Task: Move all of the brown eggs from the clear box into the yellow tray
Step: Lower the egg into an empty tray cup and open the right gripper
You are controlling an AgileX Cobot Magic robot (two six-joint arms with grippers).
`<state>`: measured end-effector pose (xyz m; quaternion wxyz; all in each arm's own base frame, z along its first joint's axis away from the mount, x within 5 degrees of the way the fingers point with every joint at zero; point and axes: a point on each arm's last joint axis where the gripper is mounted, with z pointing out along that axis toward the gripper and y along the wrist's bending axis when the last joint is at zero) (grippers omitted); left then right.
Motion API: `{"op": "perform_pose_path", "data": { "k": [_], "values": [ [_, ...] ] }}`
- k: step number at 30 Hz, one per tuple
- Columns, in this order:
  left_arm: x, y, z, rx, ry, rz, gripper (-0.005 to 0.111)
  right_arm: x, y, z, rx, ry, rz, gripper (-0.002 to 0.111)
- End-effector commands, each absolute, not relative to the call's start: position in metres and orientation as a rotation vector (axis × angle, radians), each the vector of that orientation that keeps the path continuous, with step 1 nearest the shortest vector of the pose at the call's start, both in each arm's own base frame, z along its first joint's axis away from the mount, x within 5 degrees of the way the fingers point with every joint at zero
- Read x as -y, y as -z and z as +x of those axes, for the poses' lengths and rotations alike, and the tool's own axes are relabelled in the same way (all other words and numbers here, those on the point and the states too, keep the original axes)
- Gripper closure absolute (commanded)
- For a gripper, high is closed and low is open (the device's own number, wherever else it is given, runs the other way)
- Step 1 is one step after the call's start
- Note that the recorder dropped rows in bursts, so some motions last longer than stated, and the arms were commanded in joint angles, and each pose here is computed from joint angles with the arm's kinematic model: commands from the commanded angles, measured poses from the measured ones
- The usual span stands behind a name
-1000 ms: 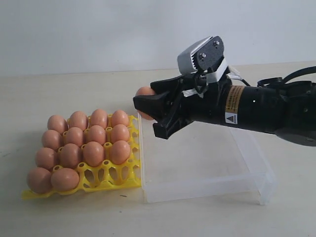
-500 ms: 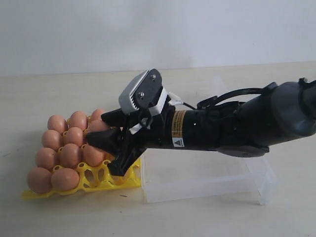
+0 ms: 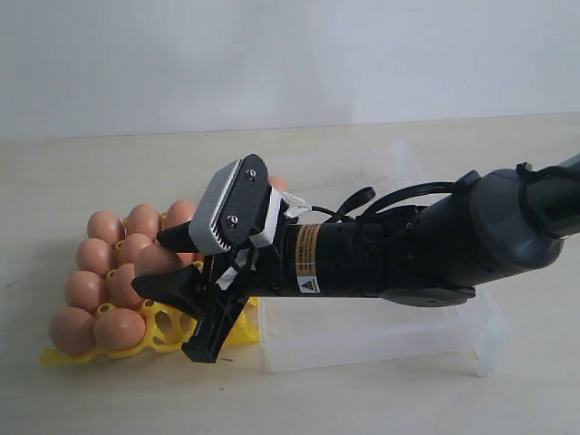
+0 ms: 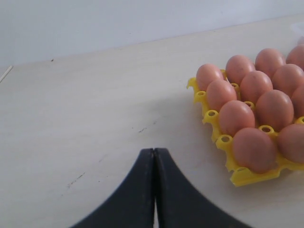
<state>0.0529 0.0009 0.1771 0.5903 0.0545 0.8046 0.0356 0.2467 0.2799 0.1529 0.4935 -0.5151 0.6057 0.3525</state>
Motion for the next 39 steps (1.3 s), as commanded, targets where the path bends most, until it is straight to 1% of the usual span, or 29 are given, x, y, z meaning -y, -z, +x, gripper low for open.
{"op": "perform_pose_path", "data": {
  "k": [1,6,15,27,37,39],
  "values": [
    [-0.001,-0.179,0.053,-1.857,-0.075,0.125,0.107,-0.288,-0.154,0.238,-1.424,-0.886,-1.298,0.108],
    [-0.001,-0.179,0.053,-1.857,-0.075,0.125,0.107,-0.288,-0.152,0.238,-1.42,-0.874,-1.308,0.108],
    [-0.001,-0.179,0.053,-1.857,-0.075,0.125,0.107,-0.289,-0.132,0.246,-1.505,-0.805,-1.325,0.108],
    [-0.001,-0.179,0.053,-1.857,-0.075,0.125,0.107,-0.295,-0.14,0.253,-1.471,-0.796,-1.313,0.108],
    [-0.001,-0.179,0.053,-1.857,-0.075,0.125,0.107,-0.295,-0.14,0.253,-1.477,-0.797,-1.311,0.108],
    [-0.001,-0.179,0.053,-1.857,-0.075,0.125,0.107,-0.295,-0.142,0.252,-1.473,-0.83,-1.29,0.108]
  ]
}}
